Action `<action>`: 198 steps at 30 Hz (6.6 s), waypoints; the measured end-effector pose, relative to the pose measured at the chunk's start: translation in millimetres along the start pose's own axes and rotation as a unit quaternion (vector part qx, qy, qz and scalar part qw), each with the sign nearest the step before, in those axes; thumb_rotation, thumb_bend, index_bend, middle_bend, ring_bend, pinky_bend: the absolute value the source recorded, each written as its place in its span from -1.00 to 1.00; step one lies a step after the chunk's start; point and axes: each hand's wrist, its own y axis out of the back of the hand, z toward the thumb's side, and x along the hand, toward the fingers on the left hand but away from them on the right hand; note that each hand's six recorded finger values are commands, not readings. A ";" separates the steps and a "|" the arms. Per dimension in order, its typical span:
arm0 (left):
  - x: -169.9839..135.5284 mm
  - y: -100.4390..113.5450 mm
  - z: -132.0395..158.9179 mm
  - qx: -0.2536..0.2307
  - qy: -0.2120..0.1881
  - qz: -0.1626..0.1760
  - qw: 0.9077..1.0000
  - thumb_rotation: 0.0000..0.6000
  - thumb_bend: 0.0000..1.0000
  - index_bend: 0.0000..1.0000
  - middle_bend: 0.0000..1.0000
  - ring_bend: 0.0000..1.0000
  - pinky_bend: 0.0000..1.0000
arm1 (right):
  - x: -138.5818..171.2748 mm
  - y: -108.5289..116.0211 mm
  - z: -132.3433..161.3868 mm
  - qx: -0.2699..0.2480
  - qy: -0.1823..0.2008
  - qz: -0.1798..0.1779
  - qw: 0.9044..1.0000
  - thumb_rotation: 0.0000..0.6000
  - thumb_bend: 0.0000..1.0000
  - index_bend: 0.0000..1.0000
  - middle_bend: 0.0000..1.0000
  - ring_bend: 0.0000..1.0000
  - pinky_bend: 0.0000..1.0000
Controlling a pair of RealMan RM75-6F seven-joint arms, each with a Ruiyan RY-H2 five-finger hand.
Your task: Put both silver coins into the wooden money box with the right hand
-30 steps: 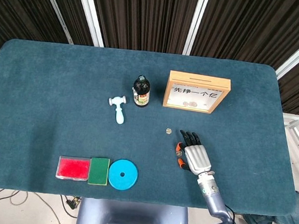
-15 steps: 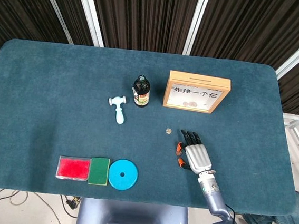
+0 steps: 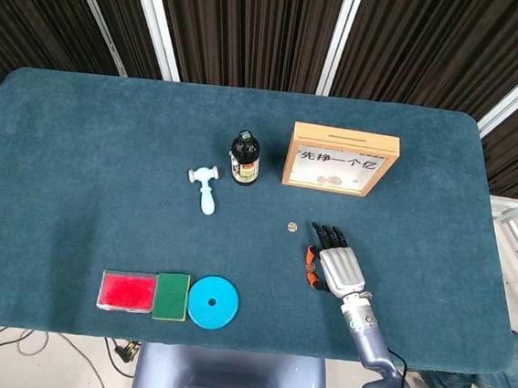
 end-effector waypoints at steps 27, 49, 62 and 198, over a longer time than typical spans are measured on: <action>-1.3 -1.5 -0.1 0.001 0.003 -0.009 1.000 1.00 -0.21 -0.82 -1.00 -1.00 -1.00 | -1.4 6.1 -1.6 -0.007 -0.002 -0.004 1.000 1.00 0.07 0.30 -0.96 -1.00 -1.00; -2.1 -1.8 -0.9 0.000 0.009 -0.008 1.000 1.00 -0.21 -0.82 -1.00 -1.00 -1.00 | 1.0 184.5 -1.7 0.017 0.010 -0.200 0.980 1.00 0.07 0.39 -0.96 -1.00 -1.00; 0.8 -5.5 -6.8 0.001 0.031 -0.012 0.999 1.00 -0.21 -0.82 -1.00 -1.00 -1.00 | -48.5 252.0 4.7 0.028 0.005 -0.178 0.984 1.00 0.07 0.38 -0.96 -1.00 -1.00; 9.3 -15.1 -16.9 -0.025 0.078 -0.055 0.995 1.00 -0.21 -0.80 -1.00 -1.00 -1.00 | -138.2 260.2 8.0 0.095 -0.143 -0.081 0.982 1.00 0.07 -0.06 -0.99 -1.00 -1.00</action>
